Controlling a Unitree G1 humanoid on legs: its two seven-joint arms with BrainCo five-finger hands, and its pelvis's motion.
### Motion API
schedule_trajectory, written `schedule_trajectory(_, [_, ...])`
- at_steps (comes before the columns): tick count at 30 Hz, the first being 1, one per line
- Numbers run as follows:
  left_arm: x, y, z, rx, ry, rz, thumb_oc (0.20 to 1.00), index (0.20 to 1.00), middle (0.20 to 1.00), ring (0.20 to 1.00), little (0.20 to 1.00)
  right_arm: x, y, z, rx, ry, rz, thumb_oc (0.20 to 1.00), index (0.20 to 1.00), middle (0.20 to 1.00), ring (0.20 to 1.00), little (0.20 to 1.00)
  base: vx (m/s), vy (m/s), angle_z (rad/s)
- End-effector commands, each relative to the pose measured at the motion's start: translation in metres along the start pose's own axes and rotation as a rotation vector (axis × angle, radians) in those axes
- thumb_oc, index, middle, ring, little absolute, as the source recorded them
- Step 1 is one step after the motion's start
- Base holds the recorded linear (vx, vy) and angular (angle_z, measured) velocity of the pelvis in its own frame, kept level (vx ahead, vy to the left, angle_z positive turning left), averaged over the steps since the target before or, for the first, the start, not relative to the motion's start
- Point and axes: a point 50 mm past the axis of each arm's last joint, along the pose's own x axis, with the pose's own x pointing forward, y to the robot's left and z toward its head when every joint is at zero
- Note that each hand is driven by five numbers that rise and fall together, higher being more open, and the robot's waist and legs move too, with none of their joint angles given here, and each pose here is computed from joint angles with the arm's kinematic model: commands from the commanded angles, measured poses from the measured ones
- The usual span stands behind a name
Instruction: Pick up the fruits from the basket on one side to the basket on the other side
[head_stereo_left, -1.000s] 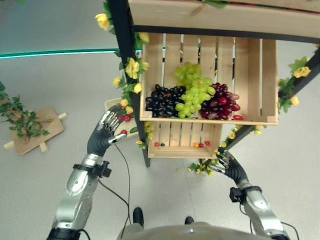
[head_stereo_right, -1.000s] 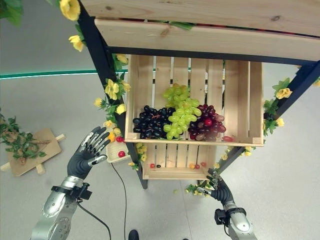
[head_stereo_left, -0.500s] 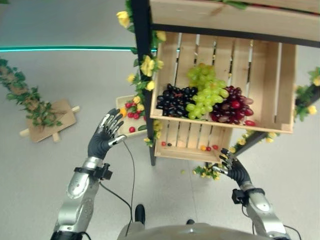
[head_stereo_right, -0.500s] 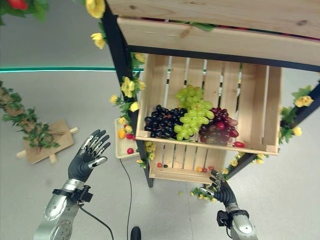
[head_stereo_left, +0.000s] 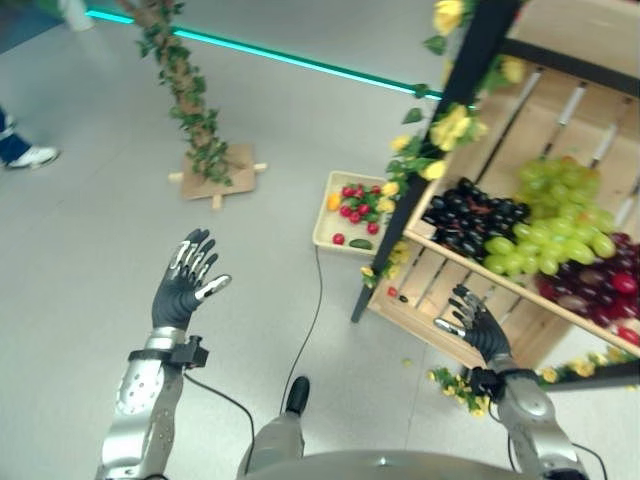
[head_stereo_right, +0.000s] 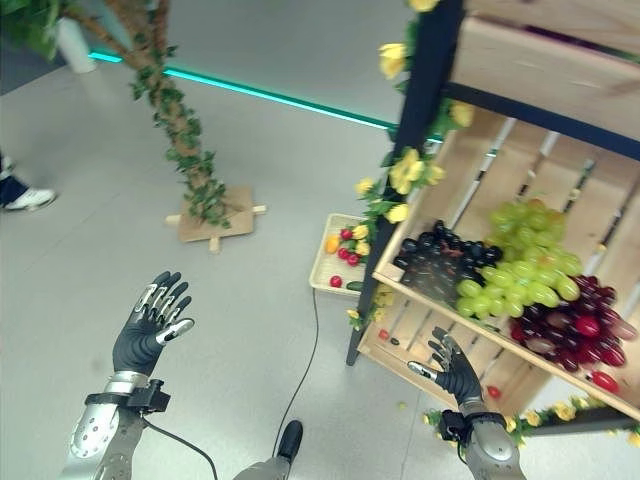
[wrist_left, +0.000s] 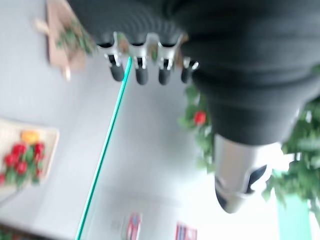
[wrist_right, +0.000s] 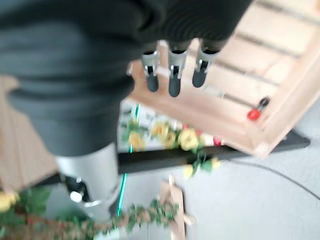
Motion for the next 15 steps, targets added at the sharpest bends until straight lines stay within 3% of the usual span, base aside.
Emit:
schedule_trajectory(1, [0.0133, 0.0091, 0.0211, 0.102, -0.124, 0.019, 1.0, 1.0, 1.0, 1.0, 1.0, 0.0091, -0.0001, 0.036, 0.002, -0.187, -0.006, 1.0, 1.0, 1.0, 1.0, 1.0, 0.03, 0.004, 0.54])
schedule_trajectory(15, [0.0158, 0.0083, 0.0205, 0.137, -0.124, 0.038, 1.0, 1.0, 1.0, 1.0, 1.0, 0.0105, -0.0031, 0.0337, 0.006, -0.171, -0.032, 1.0, 1.0, 1.0, 1.0, 1.0, 0.01, 0.0, 0.03])
